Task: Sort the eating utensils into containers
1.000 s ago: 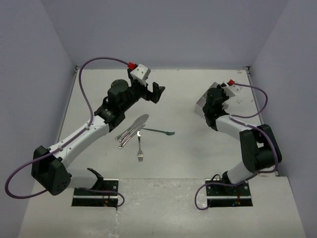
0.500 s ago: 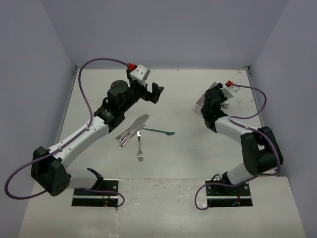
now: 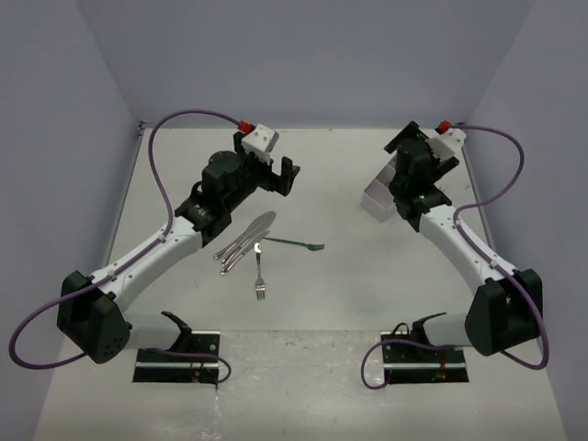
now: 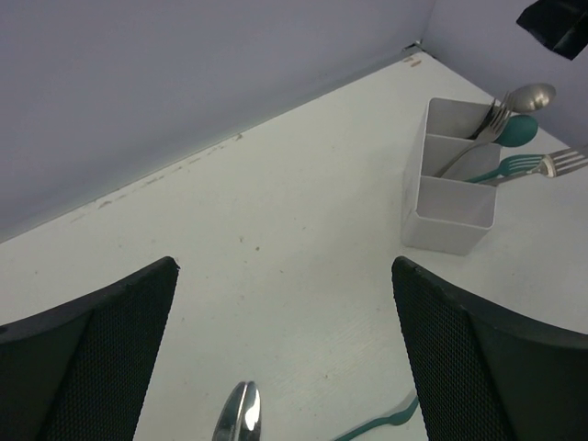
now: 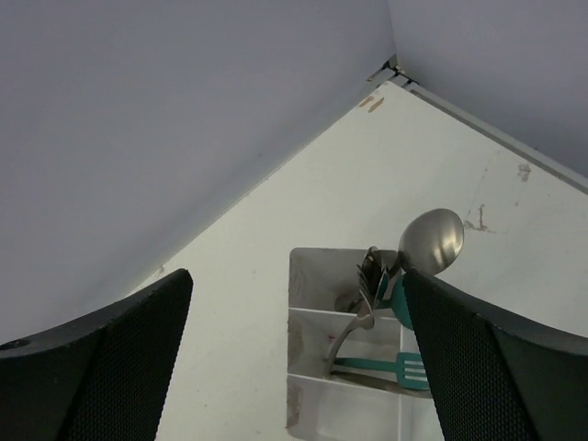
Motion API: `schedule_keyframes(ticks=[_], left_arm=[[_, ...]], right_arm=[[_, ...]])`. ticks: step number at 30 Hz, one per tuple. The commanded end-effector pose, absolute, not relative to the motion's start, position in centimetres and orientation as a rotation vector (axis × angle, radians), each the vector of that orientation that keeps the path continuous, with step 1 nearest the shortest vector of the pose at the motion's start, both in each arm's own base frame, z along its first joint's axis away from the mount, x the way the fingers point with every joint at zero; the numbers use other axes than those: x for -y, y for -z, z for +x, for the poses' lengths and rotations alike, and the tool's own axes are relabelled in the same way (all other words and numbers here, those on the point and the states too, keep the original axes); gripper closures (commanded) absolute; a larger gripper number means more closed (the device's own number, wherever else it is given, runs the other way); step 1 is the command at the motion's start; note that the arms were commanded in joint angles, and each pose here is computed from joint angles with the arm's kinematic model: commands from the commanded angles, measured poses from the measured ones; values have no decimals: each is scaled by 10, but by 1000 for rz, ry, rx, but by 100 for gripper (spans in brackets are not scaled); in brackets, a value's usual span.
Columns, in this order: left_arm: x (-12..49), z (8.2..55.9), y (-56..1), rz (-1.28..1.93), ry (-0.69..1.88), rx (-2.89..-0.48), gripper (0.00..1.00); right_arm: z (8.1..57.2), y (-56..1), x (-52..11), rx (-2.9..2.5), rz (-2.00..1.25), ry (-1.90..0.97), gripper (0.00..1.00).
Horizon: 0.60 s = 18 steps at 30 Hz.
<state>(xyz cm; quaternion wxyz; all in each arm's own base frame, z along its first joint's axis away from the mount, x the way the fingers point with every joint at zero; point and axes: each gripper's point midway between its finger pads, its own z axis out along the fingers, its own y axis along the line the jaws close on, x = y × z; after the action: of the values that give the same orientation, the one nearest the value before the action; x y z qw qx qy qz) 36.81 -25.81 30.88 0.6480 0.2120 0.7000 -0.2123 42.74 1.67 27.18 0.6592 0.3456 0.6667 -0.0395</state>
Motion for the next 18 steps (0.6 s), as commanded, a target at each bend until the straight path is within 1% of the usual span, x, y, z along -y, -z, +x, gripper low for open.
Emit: schedule_keyframes(ticks=[1, 2, 3, 4, 5, 6, 8, 9, 10, 11, 13, 14, 18], left_arm=[[244, 366, -281, 502, 409, -1703, 0], [252, 357, -269, 601, 442, -1722, 0], [255, 340, -234, 740, 454, -1805, 0], [265, 321, -217, 872, 504, -1819, 0], [279, 296, -203, 1082, 569, -1759, 0], [290, 262, -172, 1237, 595, -1763, 0], [290, 249, -147, 1396, 486, -1704, 0], [289, 248, -129, 1426, 454, -1733, 0], [289, 251, -124, 1428, 430, -1750, 0], [286, 257, -105, 1440, 388, -1812, 0], [288, 265, -97, 1480, 351, -1843, 0], [289, 268, -80, 1512, 338, -1877, 0], [303, 290, -74, 1521, 291, -1869, 0]], right_arm=[[412, -248, -24, -1707, 727, 126, 1], [407, -253, -25, -1709, 723, 102, 1], [404, -247, -29, -1739, 690, 82, 1], [400, -247, -31, -1746, 676, 61, 1], [393, -256, -32, -1736, 655, 31, 1], [388, -249, -39, -1768, 617, -4, 1], [377, -258, -42, -1758, 578, -54, 1], [372, -252, -47, -1786, 545, -82, 1], [367, -253, -48, -1793, 533, -91, 1], [360, -257, -48, -1790, 527, -112, 1], [350, -252, -54, -1824, 508, -156, 1], [342, -252, -55, -1823, 502, -177, 1], [324, -249, -58, -1819, 483, -241, 1]])
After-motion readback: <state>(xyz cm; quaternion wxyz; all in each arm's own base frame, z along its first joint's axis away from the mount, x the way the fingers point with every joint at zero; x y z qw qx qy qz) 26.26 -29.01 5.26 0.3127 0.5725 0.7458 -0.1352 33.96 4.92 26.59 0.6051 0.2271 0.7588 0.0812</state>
